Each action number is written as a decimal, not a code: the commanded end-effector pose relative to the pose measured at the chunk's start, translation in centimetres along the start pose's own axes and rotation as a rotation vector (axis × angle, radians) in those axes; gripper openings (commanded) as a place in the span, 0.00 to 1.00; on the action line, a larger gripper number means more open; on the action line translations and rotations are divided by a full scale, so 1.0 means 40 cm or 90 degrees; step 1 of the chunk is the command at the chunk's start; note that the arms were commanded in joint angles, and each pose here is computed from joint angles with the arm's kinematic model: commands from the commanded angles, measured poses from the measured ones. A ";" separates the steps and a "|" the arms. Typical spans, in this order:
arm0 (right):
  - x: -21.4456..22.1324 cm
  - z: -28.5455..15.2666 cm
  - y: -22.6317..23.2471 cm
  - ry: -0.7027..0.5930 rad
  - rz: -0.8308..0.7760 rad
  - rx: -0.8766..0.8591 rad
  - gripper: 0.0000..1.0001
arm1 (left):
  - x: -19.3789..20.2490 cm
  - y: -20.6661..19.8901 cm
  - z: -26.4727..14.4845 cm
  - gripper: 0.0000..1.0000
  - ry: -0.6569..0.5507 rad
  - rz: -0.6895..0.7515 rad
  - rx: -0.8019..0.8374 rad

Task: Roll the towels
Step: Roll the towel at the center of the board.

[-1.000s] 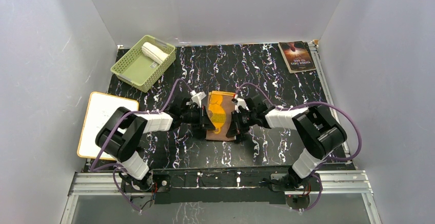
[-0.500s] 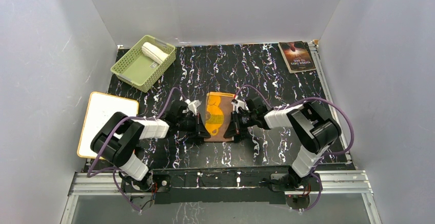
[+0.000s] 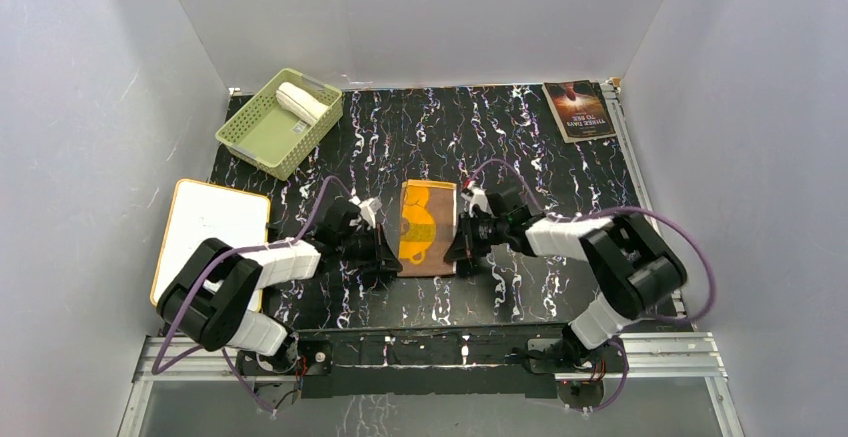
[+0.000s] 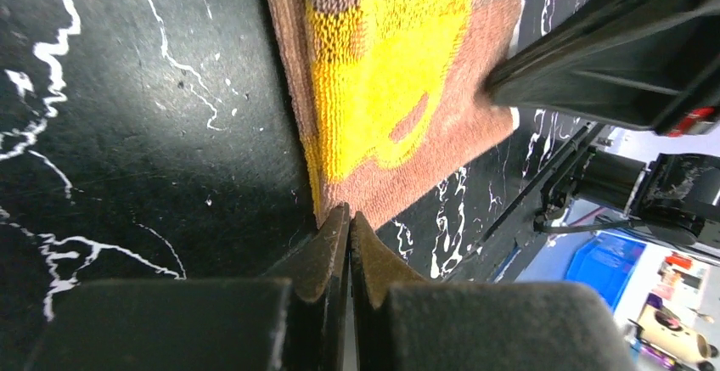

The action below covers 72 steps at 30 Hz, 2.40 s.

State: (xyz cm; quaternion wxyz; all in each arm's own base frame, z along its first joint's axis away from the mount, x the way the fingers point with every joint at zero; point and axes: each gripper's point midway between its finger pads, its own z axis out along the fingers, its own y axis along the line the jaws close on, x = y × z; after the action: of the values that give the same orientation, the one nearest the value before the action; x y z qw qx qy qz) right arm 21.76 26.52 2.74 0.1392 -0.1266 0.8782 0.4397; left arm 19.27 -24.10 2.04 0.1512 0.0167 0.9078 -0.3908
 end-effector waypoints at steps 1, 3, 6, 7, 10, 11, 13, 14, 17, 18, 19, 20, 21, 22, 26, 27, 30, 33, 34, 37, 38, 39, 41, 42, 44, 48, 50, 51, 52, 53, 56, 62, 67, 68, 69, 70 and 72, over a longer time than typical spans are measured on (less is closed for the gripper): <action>-0.150 -0.097 0.013 -0.161 -0.134 0.130 0.01 | -0.061 -0.027 -0.032 0.00 -0.026 0.050 -0.036; -0.219 -0.152 0.068 -0.235 -0.203 0.162 0.19 | -0.101 -0.069 -0.053 0.05 -0.047 0.074 -0.023; -0.284 -0.234 0.155 -0.336 -0.332 0.252 0.44 | -0.168 -0.130 -0.097 0.19 -0.091 0.109 -0.010; -0.296 -0.265 0.191 -0.375 -0.387 0.292 0.52 | -0.186 -0.142 -0.113 0.23 -0.105 0.116 -0.009; -0.276 -0.286 0.254 -0.414 -0.542 0.354 0.73 | -0.227 -0.145 -0.161 0.33 -0.135 0.117 -0.014; -0.251 -0.270 0.255 -0.394 -0.590 0.355 0.88 | -0.233 -0.139 -0.175 0.36 -0.140 0.113 -0.015; -0.193 -0.227 0.252 -0.325 -0.704 0.357 0.98 | -0.241 -0.117 -0.198 0.40 -0.149 0.101 -0.021; -0.161 -0.206 0.240 -0.287 -0.751 0.368 0.98 | -0.244 -0.105 -0.209 0.42 -0.153 0.094 -0.024; -0.067 -0.144 0.208 -0.186 -0.857 0.381 0.98 | -0.246 -0.070 -0.231 0.43 -0.156 0.073 -0.026; -0.044 -0.126 0.197 -0.162 -0.875 0.377 0.98 | -0.244 -0.061 -0.235 0.43 -0.153 0.066 -0.023; -0.025 -0.110 0.183 -0.142 -0.887 0.374 0.98 | -0.243 -0.055 -0.239 0.44 -0.153 0.060 -0.020; -0.012 -0.096 0.169 -0.124 -0.895 0.376 0.98 | -0.242 -0.048 -0.243 0.44 -0.153 0.053 -0.017; -0.005 -0.085 0.154 -0.110 -0.900 0.384 0.98 | -0.241 -0.043 -0.246 0.44 -0.152 0.048 -0.013; 0.000 -0.075 0.143 -0.095 -0.902 0.392 0.98 | -0.240 -0.041 -0.248 0.44 -0.151 0.044 -0.009; 0.005 -0.044 0.135 -0.084 -0.911 0.387 0.98 | -0.240 -0.038 -0.259 0.44 -0.156 0.037 0.000; 0.007 -0.037 0.134 -0.080 -0.915 0.385 0.98 | -0.241 -0.037 -0.261 0.44 -0.159 0.037 0.002; 0.014 -0.013 0.119 -0.060 -0.916 0.387 0.98 | -0.233 -0.027 -0.262 0.44 -0.158 0.031 0.007; 0.012 0.012 0.100 -0.056 -0.899 0.407 0.98 | -0.232 -0.028 -0.261 0.44 -0.154 0.025 0.015; 0.011 0.021 0.096 -0.055 -0.894 0.411 0.97 | -0.232 -0.028 -0.260 0.44 -0.154 0.022 0.016; 0.006 0.048 0.090 -0.063 -0.879 0.420 0.95 | -0.231 -0.026 -0.261 0.44 -0.152 0.016 0.015; 0.006 0.055 0.086 -0.062 -0.876 0.422 0.95 | -0.230 -0.025 -0.261 0.44 -0.151 0.013 0.015; 0.007 0.062 0.083 -0.061 -0.873 0.423 0.93 | -0.229 -0.024 -0.262 0.44 -0.150 0.011 0.016; 0.008 0.070 0.078 -0.058 -0.869 0.426 0.91 | -0.226 -0.021 -0.264 0.44 -0.149 0.007 0.015; 0.011 0.072 0.075 -0.054 -0.868 0.426 0.88 | -0.224 -0.020 -0.266 0.44 -0.149 0.006 0.014; 0.015 0.069 0.070 -0.050 -0.863 0.426 0.81 | -0.222 -0.020 -0.269 0.44 -0.149 0.006 0.014; 0.030 0.050 0.063 -0.043 -0.851 0.419 0.71 | -0.219 -0.019 -0.269 0.44 -0.149 0.002 0.016; 0.039 0.040 0.058 -0.037 -0.844 0.417 0.65 | -0.219 -0.018 -0.267 0.44 -0.148 -0.002 0.018; 0.045 0.037 0.054 -0.033 -0.840 0.415 0.62 | -0.218 -0.018 -0.266 0.44 -0.147 -0.003 0.020; 0.050 0.033 0.051 -0.031 -0.837 0.413 0.59 | -0.219 -0.018 -0.265 0.44 -0.147 -0.005 0.022; 0.055 0.031 0.046 -0.028 -0.834 0.413 0.55 | -0.220 -0.018 -0.263 0.44 -0.145 -0.007 0.024; 0.069 0.033 0.025 -0.007 -0.820 0.406 0.53 | -0.219 -0.018 -0.258 0.44 -0.141 -0.009 0.029; 0.069 0.057 0.015 0.031 -0.782 0.379 0.32 | -0.224 -0.018 -0.262 0.44 -0.143 -0.009 0.025; 0.071 0.060 -0.001 0.060 -0.761 0.368 0.00 | -0.226 -0.021 -0.267 0.41 -0.143 -0.005 0.024; 0.072 0.059 -0.002 0.068 -0.753 0.366 0.00 | -0.225 -0.021 -0.269 0.39 -0.142 -0.004 0.023; 0.070 0.056 0.003 0.075 -0.752 0.362 0.00 | -0.226 -0.024 -0.272 0.36 -0.142 -0.001 0.025; 0.066 0.053 0.015 0.079 -0.748 0.358 0.00 | -0.225 -0.030 -0.275 0.33 -0.141 0.006 0.029; 0.053 0.047 0.054 0.078 -0.724 0.333 0.00 | -0.221 -0.050 -0.281 0.26 -0.132 0.026 0.052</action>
State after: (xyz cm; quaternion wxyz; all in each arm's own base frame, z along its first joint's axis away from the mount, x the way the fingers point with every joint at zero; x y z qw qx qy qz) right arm 20.67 29.54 2.60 0.3889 -0.5550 0.7346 0.0345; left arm 25.04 -16.10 11.38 0.2503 -0.0293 0.8822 -0.3977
